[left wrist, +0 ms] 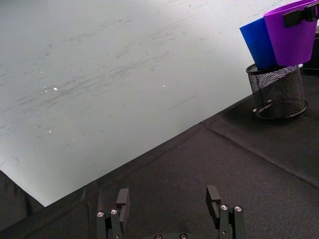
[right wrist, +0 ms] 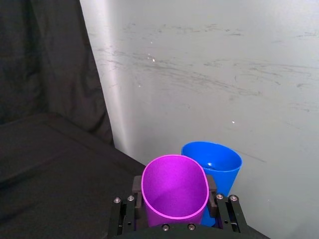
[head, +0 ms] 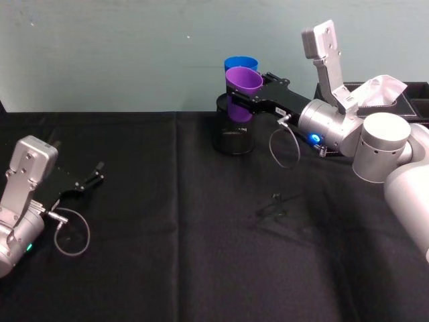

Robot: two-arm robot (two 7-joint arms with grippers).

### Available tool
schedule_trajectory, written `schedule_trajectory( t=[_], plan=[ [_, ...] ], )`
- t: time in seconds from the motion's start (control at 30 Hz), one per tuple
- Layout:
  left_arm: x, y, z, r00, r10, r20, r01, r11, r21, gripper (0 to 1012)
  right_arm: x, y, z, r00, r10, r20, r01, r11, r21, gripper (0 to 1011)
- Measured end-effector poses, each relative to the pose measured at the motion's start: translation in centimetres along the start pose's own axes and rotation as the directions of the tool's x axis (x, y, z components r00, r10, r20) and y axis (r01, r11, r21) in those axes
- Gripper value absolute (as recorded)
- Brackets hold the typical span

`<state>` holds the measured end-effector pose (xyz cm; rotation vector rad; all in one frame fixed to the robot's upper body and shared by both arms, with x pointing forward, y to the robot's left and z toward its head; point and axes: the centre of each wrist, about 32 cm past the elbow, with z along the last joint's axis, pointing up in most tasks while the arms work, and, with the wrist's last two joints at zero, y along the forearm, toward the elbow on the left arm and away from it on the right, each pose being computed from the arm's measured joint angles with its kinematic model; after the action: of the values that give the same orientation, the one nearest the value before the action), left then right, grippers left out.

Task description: Pick up one cup with a gripper and tap it against the other cup.

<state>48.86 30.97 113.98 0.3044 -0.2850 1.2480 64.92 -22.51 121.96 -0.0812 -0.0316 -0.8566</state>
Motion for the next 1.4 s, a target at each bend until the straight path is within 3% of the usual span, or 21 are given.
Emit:
schedule_trajectory(
  t=[1.4],
  plan=[
    [0.00, 0.00, 0.00, 1.0000, 0.000, 0.000, 0.000, 1.0000, 0.000, 1000, 0.00, 0.00, 0.00, 1.000, 0.000, 0.000, 0.000, 1.000, 0.000, 722]
  ],
)
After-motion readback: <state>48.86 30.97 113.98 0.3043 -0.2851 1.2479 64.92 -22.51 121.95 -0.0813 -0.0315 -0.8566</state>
